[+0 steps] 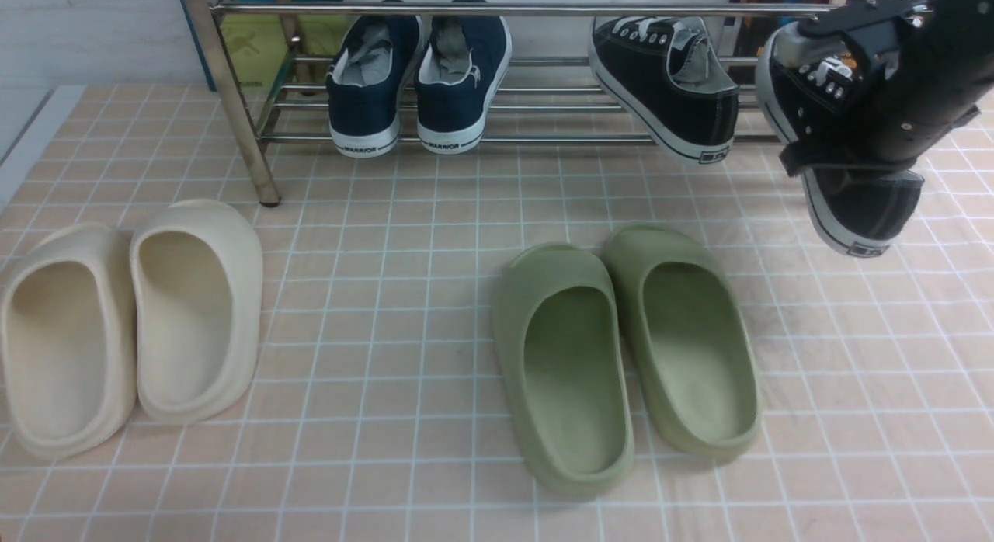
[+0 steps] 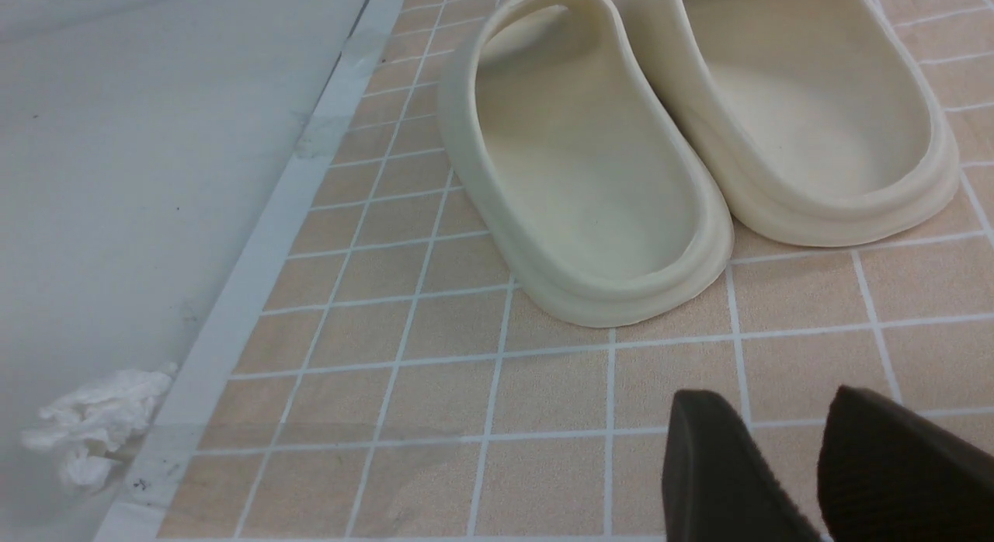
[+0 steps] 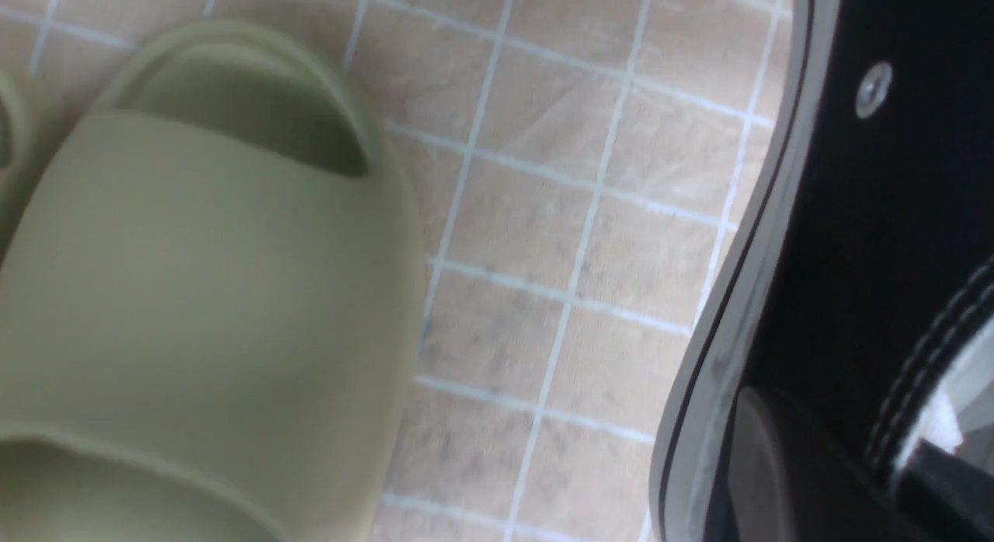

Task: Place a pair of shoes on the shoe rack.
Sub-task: Use the right arm to put a shoe into the shoe rack

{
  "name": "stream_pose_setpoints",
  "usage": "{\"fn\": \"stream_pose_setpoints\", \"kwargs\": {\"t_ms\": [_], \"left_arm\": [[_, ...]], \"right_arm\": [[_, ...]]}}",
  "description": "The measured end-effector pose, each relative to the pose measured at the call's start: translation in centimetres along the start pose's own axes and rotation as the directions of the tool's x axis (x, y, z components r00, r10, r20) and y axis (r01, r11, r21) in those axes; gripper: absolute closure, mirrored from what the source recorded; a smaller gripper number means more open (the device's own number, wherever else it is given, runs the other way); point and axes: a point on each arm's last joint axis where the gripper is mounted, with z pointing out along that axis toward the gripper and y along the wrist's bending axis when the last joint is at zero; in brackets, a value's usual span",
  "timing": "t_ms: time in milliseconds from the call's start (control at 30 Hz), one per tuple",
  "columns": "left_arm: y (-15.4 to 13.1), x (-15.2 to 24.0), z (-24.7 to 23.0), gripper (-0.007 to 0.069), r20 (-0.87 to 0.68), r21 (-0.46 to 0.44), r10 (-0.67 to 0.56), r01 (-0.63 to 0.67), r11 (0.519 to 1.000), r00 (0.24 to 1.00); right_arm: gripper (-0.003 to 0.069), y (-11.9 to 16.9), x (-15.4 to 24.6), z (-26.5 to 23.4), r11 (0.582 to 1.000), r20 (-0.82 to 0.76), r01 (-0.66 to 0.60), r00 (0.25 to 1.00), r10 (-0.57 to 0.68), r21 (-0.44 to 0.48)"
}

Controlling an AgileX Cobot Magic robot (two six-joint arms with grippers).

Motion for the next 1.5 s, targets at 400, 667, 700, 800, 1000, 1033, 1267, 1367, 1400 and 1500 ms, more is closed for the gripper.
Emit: {"fn": "stream_pose_setpoints", "kwargs": {"t_ms": [400,667,700,800,1000,1033,1267,1367,1400,1500], "left_arm": [[0.0,0.0,0.0,0.0386,0.0,-0.002,0.004,-0.004,1.0,1.0],[0.0,0.0,0.0,0.0386,0.0,-0.002,0.006,-0.006,1.0,1.0],[0.0,0.0,0.0,0.0386,0.0,-0.002,0.006,-0.006,1.0,1.0],[0.0,0.0,0.0,0.0386,0.0,-0.003,0.007,-0.007,1.0,1.0],[0.1,0.0,0.0,0.0386,0.0,-0.006,0.014,-0.014,1.0,1.0],[0.1,0.0,0.0,0.0386,0.0,-0.006,0.014,-0.014,1.0,1.0],[0.1,0.0,0.0,0.0386,-0.001,-0.009,0.021,-0.021,1.0,1.0],[0.1,0.0,0.0,0.0386,-0.002,-0.01,0.023,-0.023,1.0,1.0],[0.1,0.0,0.0,0.0386,-0.002,-0.01,0.023,-0.023,1.0,1.0],[0.1,0.0,0.0,0.0386,-0.002,-0.01,0.024,-0.024,1.0,1.0]], "right_arm": [[0.0659,-0.3,-5.0,5.5,0.993,0.046,0.113,0.992,-0.114,0.019],[0.0659,-0.1,-7.5,5.9,0.995,0.143,0.103,0.984,-0.102,0.003],[0.0659,-0.1,-7.7,5.9,0.995,0.152,0.102,0.983,-0.101,0.002],[0.0658,-0.1,-7.8,6.5,0.995,0.17,0.1,0.98,-0.099,0.003],[0.0606,-0.1,-7.8,7.1,0.995,0.173,0.101,0.98,-0.1,0.003],[0.0606,-0.1,-7.8,7.1,0.995,0.174,0.101,0.98,-0.1,0.004],[0.03,-0.3,-7.9,4.5,0.998,0.143,0.064,0.988,-0.064,0.003],[0.0239,-0.3,-7.3,2.2,0.998,0.072,0.064,0.995,-0.064,-0.006],[0.0237,-0.3,-7.3,2.0,0.998,0.067,0.065,0.996,-0.065,-0.007],[0.0235,-0.6,-6.6,-1.2,0.994,0.001,0.106,0.994,-0.106,-0.007]]}}
